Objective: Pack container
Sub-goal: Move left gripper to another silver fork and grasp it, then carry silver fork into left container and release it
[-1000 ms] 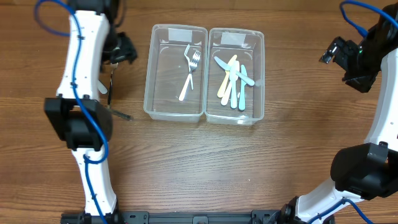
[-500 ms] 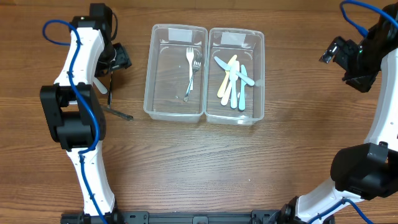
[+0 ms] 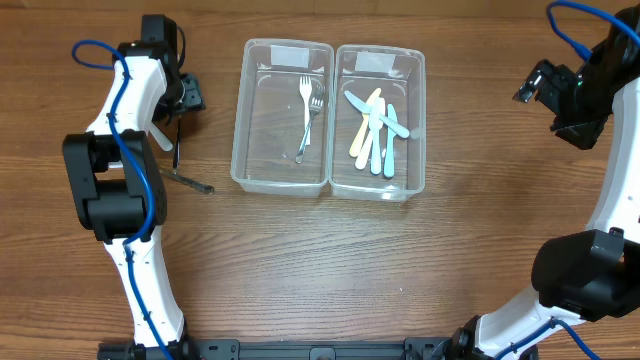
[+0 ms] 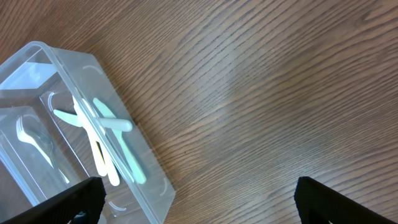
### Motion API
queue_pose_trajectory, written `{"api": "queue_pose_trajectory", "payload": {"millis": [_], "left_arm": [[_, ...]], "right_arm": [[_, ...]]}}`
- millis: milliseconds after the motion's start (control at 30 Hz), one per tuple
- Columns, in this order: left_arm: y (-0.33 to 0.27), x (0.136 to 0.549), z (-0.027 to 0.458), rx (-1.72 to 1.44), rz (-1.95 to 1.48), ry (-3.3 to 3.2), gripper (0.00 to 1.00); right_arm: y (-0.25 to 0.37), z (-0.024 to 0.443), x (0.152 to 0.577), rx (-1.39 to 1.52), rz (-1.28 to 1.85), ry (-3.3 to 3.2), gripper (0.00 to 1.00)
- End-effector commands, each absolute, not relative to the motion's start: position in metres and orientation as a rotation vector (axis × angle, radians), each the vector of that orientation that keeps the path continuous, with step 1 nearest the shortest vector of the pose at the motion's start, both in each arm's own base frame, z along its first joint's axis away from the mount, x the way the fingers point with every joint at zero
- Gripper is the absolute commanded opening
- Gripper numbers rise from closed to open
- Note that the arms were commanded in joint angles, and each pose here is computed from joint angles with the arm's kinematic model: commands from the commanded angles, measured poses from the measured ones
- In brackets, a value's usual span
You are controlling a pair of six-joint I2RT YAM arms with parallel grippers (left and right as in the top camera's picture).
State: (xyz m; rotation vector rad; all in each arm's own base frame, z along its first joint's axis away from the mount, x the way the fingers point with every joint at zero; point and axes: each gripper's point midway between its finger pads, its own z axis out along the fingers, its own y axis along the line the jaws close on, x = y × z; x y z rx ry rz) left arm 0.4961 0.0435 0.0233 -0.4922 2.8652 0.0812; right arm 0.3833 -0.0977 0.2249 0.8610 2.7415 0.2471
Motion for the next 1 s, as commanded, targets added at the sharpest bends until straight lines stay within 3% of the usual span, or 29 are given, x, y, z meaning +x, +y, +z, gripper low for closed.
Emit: {"api": "queue_pose_trajectory", "payload": {"millis": [0, 367, 500, 567, 800, 967], "left_arm": [[0.048, 0.487, 0.026, -0.468, 0.106, 2.881, 0.63], [0.051, 0.474, 0.001, -0.272, 0.158, 2.936, 0.49], [0.050, 0.475, 0.000, -0.259, 0.154, 2.932, 0.12], [0.050, 0.475, 0.000, -0.250, 0.155, 2.933, 0.04], [0.050, 0.475, 0.009, -0.148, 0.165, 2.949, 0.04], [0.048, 0.489, 0.067, -0.140, 0.145, 2.909, 0.04]], "right_arm": [[-0.094, 0.229, 0.383, 0.858, 0.256, 2.731, 1.00], [-0.094, 0.229, 0.383, 0.858, 0.256, 2.731, 1.00], [-0.094, 0.229, 0.383, 0.859, 0.257, 2.734, 1.00], [-0.094, 0.229, 0.383, 0.859, 0.256, 2.734, 1.00], [-0.094, 0.229, 0.383, 0.859, 0.257, 2.734, 1.00], [-0.094, 0.229, 0.383, 0.859, 0.257, 2.734, 1.00]]}}
